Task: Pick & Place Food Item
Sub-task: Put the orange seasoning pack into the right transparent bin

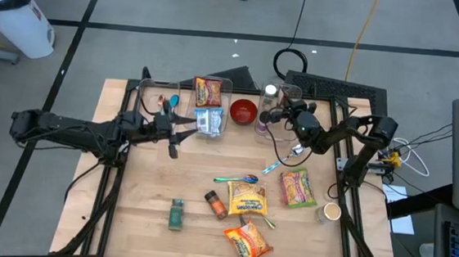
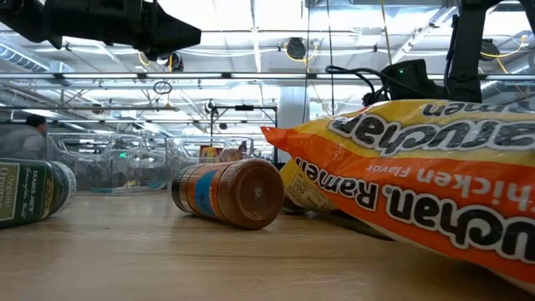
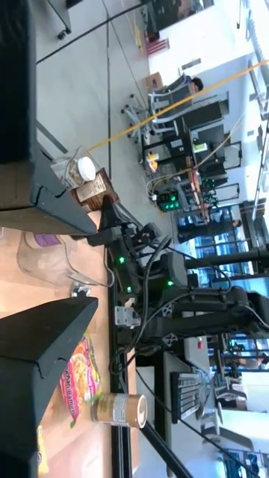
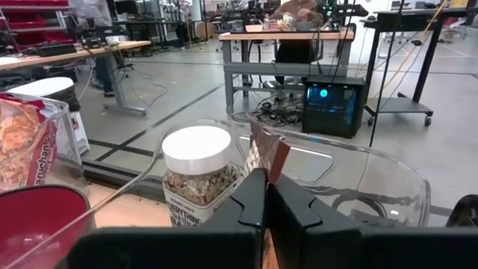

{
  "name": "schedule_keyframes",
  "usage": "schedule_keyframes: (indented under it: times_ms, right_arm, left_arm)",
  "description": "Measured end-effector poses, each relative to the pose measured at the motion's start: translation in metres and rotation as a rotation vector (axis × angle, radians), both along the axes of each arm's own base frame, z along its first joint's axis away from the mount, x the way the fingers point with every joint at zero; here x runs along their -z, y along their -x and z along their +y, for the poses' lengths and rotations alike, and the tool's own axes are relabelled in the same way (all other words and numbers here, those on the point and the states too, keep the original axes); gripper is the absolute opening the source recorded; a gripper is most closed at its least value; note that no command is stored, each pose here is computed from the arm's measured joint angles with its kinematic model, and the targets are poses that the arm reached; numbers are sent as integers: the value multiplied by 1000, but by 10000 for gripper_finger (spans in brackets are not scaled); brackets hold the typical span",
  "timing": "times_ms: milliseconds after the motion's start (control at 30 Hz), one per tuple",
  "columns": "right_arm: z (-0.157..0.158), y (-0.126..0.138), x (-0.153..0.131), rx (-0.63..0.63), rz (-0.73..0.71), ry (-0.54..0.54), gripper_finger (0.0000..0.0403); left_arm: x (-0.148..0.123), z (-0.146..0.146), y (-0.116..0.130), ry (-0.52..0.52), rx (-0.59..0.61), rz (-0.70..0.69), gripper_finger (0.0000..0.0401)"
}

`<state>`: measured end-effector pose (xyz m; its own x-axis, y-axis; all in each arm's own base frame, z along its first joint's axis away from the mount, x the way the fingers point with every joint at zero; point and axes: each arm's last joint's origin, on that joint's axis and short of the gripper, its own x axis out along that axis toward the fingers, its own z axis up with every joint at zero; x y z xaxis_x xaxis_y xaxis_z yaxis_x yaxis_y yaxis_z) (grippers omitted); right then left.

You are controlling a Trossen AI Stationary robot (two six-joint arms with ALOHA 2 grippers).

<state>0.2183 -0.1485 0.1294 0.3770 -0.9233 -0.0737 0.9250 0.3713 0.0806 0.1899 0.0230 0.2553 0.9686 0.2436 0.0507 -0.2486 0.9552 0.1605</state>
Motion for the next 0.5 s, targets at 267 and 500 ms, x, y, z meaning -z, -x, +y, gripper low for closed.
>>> schedule_keyframes:
  times_ms: [267,500]
  right_arm:
    - [0,0,0,0,1,-2,0]
    - [0,0,2,0,14,-9,0]
  left_arm:
    - [0,2,0,15,12,-3,152]
    - [0,2,0,15,12,-3,152]
